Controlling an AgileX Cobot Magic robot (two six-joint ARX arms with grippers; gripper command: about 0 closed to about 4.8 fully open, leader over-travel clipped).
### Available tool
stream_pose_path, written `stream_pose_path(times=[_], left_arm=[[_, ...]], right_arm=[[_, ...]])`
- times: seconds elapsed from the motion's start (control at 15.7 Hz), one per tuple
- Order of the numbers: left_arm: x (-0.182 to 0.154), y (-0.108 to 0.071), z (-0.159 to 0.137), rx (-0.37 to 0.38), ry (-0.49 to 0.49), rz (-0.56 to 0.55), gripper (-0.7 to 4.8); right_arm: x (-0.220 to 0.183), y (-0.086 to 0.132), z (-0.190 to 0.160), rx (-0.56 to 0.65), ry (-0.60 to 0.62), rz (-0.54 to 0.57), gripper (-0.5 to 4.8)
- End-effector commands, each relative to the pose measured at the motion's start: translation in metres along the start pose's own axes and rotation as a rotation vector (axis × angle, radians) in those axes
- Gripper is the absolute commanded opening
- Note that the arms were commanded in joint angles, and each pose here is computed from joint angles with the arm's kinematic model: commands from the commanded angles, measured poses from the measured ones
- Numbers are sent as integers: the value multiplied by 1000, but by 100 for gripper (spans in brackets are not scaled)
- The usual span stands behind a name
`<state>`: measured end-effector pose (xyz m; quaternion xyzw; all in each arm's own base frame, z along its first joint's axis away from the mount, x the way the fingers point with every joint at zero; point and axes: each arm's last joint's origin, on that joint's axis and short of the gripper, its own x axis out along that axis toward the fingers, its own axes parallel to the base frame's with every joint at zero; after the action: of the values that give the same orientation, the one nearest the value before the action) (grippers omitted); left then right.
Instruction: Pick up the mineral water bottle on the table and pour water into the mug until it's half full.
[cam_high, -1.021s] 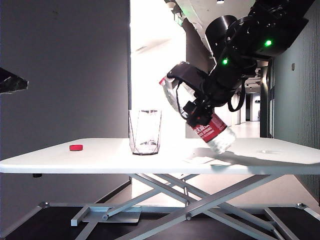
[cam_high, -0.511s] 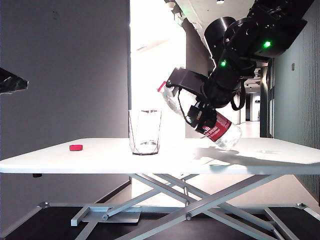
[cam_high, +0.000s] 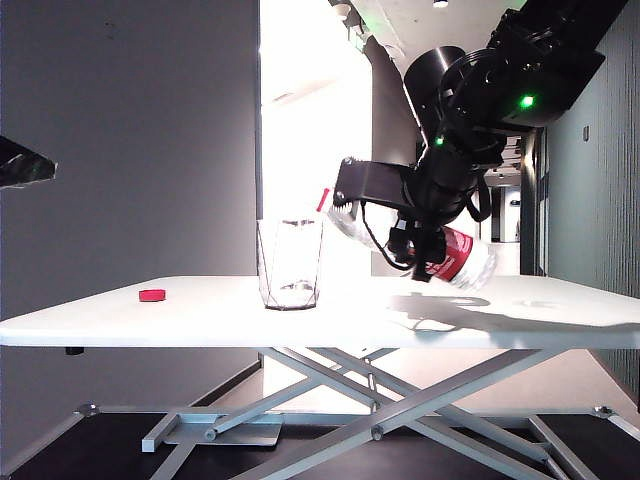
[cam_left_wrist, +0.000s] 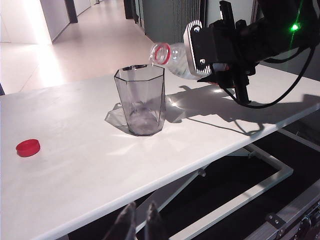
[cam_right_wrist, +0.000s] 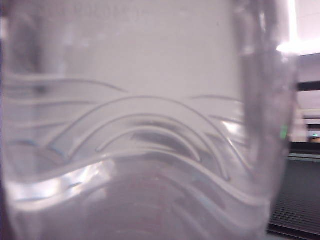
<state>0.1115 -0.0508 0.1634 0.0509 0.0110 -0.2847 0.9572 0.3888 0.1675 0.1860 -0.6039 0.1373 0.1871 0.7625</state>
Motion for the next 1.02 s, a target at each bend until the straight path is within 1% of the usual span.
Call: stream_pose_path(times=[0.06,0.19,0.51,0.83,0.89,1.02], left_arm=[[0,0,2,6,-12,0,28],[0,0,1,6,-12,0,28],[0,0,1,6,-12,0,28],[0,0,1,5,-11,0,28],[0,0,1,6,-11,0,28],[0,0,1,6,-11,0,28]], right_arm=[[-6,-20,6,-50,-9,-124,207],[-6,-22,7,-108,-8,-147,206],[-6,-25,8,-113,0,-173,206],[-8,-45,15,-126,-6,-222,206],[-8,-46,16,-126,-7,-224,206],[-7,-44,15,-178,5,-202,206]])
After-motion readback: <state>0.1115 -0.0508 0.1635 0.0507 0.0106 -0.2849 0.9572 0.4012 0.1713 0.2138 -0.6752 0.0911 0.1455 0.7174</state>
